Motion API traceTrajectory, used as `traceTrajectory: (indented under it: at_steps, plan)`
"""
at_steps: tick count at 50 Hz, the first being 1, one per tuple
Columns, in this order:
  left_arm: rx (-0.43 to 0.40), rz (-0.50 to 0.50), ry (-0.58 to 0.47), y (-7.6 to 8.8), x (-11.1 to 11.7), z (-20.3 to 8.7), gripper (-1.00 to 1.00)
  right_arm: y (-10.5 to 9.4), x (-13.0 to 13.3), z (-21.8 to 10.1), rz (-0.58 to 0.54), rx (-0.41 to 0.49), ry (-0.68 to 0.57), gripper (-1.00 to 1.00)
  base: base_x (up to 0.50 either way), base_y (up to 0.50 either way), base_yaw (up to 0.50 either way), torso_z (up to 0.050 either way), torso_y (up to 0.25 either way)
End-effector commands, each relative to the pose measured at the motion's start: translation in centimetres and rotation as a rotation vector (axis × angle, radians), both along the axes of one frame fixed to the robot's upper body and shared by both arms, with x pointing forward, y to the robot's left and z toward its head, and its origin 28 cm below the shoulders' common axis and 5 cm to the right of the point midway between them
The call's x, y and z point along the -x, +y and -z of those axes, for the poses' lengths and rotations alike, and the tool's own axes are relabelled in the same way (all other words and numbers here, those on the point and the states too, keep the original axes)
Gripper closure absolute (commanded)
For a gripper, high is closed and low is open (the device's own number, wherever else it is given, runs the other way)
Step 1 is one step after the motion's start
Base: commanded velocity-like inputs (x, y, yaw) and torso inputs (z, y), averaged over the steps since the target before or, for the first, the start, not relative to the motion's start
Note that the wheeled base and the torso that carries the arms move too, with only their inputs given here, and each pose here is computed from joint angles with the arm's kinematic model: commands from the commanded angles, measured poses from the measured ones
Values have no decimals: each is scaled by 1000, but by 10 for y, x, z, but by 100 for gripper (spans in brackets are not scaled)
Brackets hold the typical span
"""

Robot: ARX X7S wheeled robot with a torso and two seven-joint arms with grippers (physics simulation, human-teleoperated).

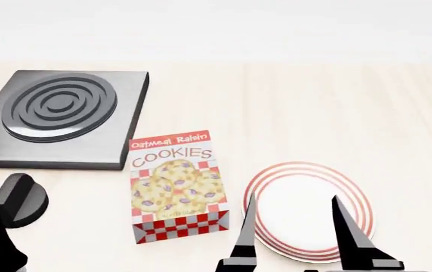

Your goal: Pick the akita bowl from table center and place it on the plate.

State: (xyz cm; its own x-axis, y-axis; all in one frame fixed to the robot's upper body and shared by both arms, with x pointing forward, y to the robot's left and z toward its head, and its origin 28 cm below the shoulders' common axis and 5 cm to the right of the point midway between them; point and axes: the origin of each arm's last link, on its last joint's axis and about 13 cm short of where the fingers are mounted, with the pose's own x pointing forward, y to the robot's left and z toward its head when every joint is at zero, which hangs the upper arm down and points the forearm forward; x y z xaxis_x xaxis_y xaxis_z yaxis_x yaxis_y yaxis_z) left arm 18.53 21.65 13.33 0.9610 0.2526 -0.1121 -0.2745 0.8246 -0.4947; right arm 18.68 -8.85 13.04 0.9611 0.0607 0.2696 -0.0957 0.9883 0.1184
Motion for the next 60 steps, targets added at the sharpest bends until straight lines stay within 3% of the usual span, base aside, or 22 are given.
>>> traceTrajectory:
  at_steps: [1,13,17,25,27,31,35,46,60]
  plan:
    - [189,-19,21,-7,10,-8,-100,-3,1,-2,39,29,-25,-100,0,0,0,0,0]
    - [190,-127,57,-7,11,0,-100,-3,1,-3,38,26,-27,-100,0,0,0,0,0]
    - [125,-200,113,-4,11,5,-100,-3,1,-4,40,27,-27,-100,0,0,0,0,0]
    - [117,-255,127,0,13,7,-100,-3,1,-3,41,27,-28,-100,0,0,0,0,0]
    - [59,-262,121,0,13,8,-100,-3,2,-4,41,27,-29,-100,0,0,0,0,0]
    - [47,-287,157,2,12,14,-100,-3,2,-4,39,26,-28,-100,0,0,0,0,0]
    - [-27,-362,243,1,9,16,-100,-3,2,-4,39,26,-29,-100,0,0,0,0,0]
    - [28,-400,359,0,3,22,-100,-4,1,-3,53,19,-20,-100,0,0,0,0,0]
    - [116,-373,447,-2,1,24,-100,-4,0,-4,53,22,-20,-100,0,0,0,0,0]
